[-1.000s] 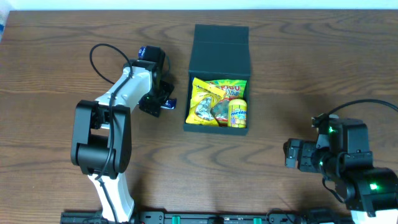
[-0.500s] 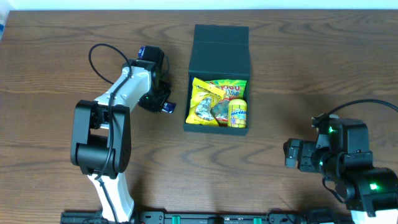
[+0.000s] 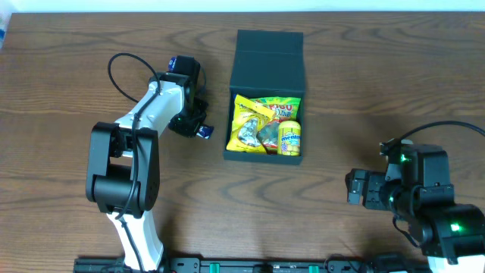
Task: Pack container
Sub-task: 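Grasp the blue Dairy Milk bar with the left gripper and lift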
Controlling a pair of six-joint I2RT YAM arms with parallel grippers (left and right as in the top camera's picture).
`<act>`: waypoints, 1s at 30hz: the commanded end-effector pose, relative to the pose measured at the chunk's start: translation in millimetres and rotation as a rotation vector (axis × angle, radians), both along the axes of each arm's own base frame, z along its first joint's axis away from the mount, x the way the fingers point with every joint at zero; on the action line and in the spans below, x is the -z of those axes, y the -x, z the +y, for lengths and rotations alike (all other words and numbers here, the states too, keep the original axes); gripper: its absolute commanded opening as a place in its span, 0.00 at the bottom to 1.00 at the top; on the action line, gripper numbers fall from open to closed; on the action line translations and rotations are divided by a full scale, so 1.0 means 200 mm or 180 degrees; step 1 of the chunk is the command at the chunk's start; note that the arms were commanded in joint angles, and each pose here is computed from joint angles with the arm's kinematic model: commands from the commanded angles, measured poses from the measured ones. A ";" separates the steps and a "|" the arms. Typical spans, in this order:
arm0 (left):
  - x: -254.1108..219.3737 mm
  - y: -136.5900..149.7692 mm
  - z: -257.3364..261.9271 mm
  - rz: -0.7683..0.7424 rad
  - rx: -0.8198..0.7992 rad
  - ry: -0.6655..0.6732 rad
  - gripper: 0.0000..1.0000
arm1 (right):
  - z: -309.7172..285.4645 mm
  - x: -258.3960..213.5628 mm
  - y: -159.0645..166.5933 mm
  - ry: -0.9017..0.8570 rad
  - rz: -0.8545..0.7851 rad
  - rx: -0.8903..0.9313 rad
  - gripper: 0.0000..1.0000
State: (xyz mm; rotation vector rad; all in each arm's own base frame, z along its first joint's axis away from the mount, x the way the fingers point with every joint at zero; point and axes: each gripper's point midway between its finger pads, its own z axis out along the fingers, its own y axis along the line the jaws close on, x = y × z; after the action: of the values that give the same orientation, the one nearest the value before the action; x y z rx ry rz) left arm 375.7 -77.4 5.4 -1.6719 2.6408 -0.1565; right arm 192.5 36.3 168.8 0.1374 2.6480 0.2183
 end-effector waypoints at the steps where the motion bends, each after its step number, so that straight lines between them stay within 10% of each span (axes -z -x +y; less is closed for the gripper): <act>1: 0.03 0.02 0.02 0.0056 -0.0038 -0.0049 0.09 | -0.01 0.00 0.00 -0.0020 -0.0013 0.0058 0.99; 30: -0.72 -0.01 -0.39 -0.0982 -0.0046 0.0781 0.06 | -0.01 0.00 0.00 -0.0020 -0.0013 0.0058 0.99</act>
State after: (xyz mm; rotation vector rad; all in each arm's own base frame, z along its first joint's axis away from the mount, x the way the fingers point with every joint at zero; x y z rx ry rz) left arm 374.7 -139.2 128.8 -1.5768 2.4925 -0.6270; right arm 192.5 36.3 168.8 0.1374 2.6480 0.2183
